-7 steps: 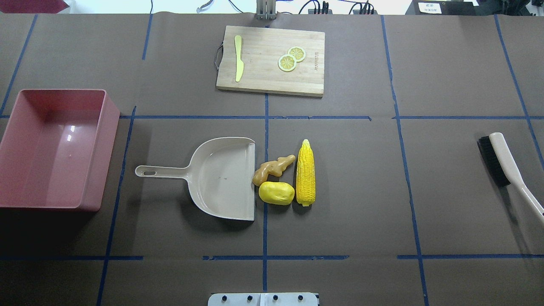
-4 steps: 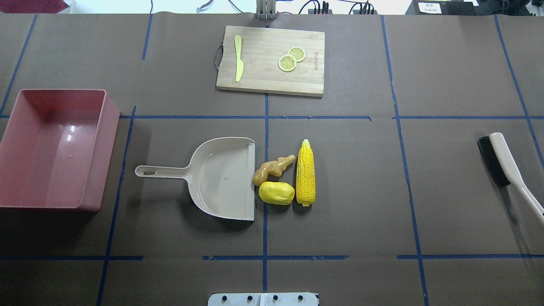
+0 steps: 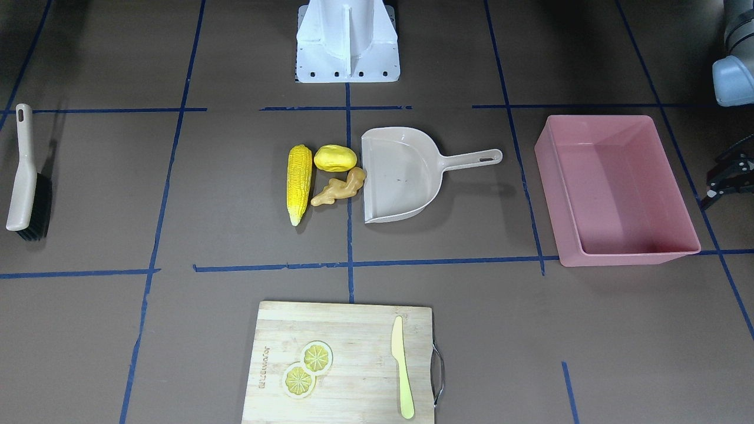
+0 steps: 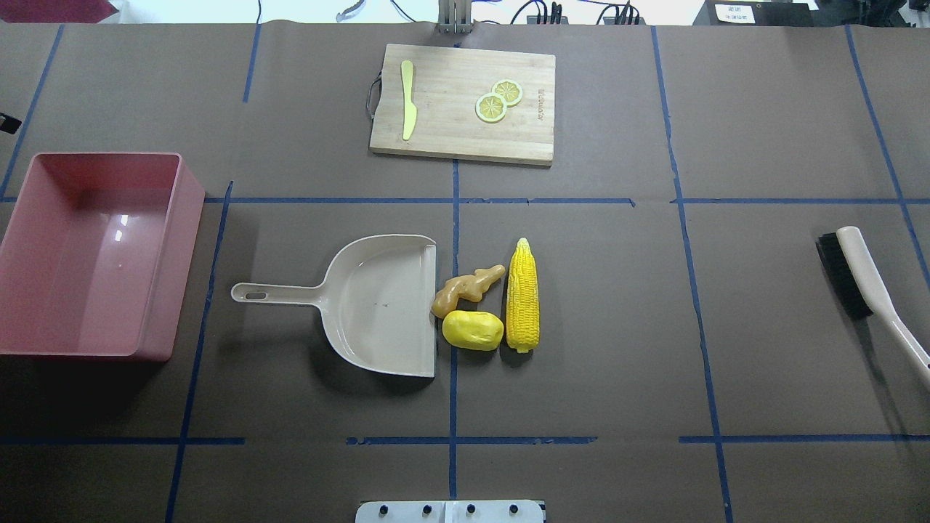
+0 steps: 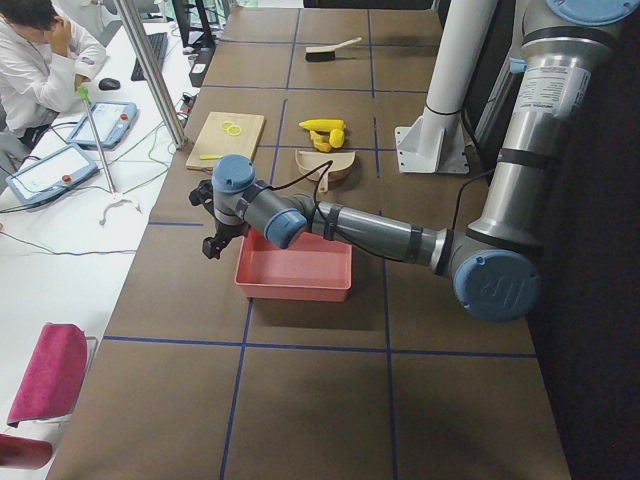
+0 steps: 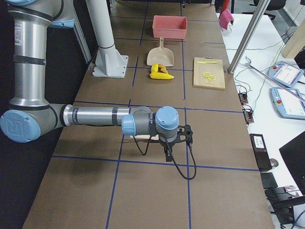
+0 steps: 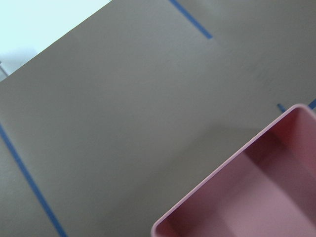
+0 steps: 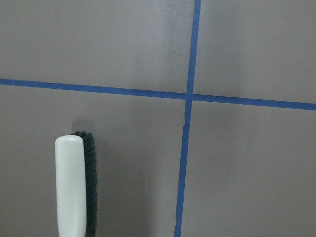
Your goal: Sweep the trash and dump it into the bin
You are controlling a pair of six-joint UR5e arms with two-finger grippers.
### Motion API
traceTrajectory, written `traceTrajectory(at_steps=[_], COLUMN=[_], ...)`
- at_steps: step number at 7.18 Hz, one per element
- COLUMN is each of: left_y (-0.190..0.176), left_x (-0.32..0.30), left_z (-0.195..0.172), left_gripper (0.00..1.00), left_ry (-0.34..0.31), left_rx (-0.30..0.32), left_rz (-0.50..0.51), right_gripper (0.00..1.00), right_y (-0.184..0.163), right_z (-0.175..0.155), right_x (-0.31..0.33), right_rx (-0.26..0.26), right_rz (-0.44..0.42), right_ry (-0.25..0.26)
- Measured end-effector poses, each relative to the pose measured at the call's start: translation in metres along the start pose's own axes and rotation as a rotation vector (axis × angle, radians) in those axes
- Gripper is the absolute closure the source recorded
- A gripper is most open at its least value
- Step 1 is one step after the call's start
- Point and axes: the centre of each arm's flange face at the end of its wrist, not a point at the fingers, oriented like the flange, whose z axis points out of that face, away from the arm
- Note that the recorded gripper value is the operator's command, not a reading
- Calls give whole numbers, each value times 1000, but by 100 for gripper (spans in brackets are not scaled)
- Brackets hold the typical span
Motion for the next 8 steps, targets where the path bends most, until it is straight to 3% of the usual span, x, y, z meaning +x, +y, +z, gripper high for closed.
traceTrajectory(at_steps=[2, 4, 6, 8], left_y=[27, 41, 44, 44], left_x=[-11, -15, -16, -16], left_z=[10, 14, 14, 14], left_gripper=[0, 0, 0, 0], left_ry=[-7, -8, -8, -8], left_rx=[-41, -55, -57, -57], left_rz=[-200, -235, -239, -239], right_gripper=[0, 0, 0, 0], right_y=[6, 34, 70, 102], right_z=[8, 19, 44, 88], right_x=[-38, -94, -131, -128], right_rx=[-25, -56, -24, 6], right_rz=[45, 62, 47, 51], right_ry=[1, 3, -2, -1])
